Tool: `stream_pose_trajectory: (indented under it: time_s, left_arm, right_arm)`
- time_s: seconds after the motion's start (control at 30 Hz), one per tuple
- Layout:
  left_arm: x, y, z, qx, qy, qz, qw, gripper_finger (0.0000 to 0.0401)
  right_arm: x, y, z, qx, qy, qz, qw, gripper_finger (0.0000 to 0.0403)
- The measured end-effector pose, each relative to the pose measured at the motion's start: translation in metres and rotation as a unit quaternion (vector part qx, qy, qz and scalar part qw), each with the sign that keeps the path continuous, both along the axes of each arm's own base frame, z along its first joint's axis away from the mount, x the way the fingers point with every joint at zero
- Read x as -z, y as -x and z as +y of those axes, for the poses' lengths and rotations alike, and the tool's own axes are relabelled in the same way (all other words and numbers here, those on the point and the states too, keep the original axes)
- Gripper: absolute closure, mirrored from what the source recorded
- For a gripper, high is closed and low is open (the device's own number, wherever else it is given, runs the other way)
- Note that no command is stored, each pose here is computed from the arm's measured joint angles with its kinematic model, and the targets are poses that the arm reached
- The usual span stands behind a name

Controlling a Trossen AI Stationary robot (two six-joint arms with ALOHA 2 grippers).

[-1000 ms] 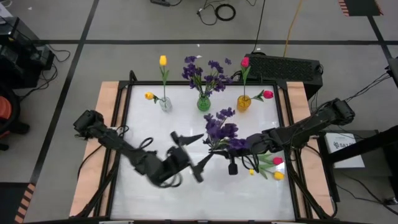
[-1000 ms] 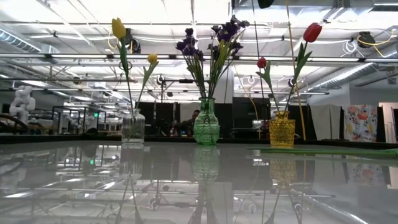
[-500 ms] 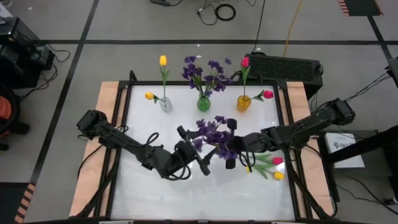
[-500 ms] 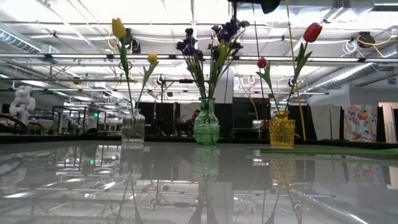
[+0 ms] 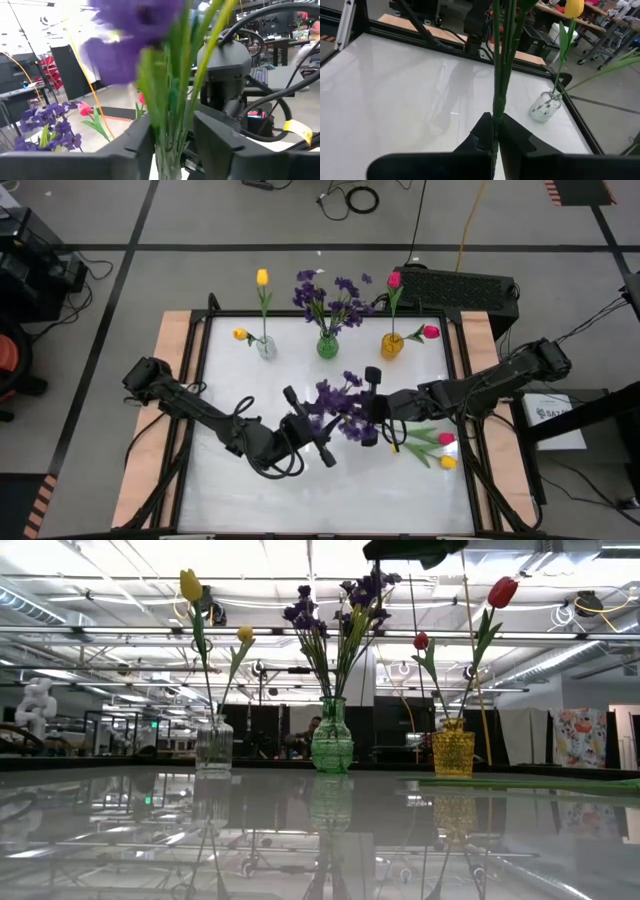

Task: Sort flowers into vase by color
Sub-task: Put the purple flowers into the green vase

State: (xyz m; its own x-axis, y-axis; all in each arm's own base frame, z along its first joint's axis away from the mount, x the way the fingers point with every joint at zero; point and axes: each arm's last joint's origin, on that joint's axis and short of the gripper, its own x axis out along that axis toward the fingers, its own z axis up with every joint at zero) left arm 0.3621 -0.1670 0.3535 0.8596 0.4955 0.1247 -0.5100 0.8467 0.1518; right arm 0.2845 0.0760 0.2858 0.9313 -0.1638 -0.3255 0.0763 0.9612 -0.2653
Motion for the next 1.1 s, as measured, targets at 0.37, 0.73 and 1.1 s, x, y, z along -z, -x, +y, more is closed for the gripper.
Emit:
stream_pose_trajectory:
  time_s: [0.37,0.73,1.1]
  left_arm:
    - [0.002,-0.002,0.005,-0.013,0.01,0.003,1.0,0.0357]
    - [0.002,-0.008,0.016,-0.026,0.005,0.008,1.0,0.039]
    - [0.001,-0.017,0.049,-0.103,-0.054,0.044,0.992,0.0392]
  right_arm:
    - [0.001,0.0,-0.001,0.002,0.007,0.003,1.0,0.04]
    - [0.002,-0.001,-0.006,0.018,0.016,0.009,1.0,0.0386]
    - [-0.014,0.043,-0.016,0.134,-0.015,0.038,0.99,0.0192]
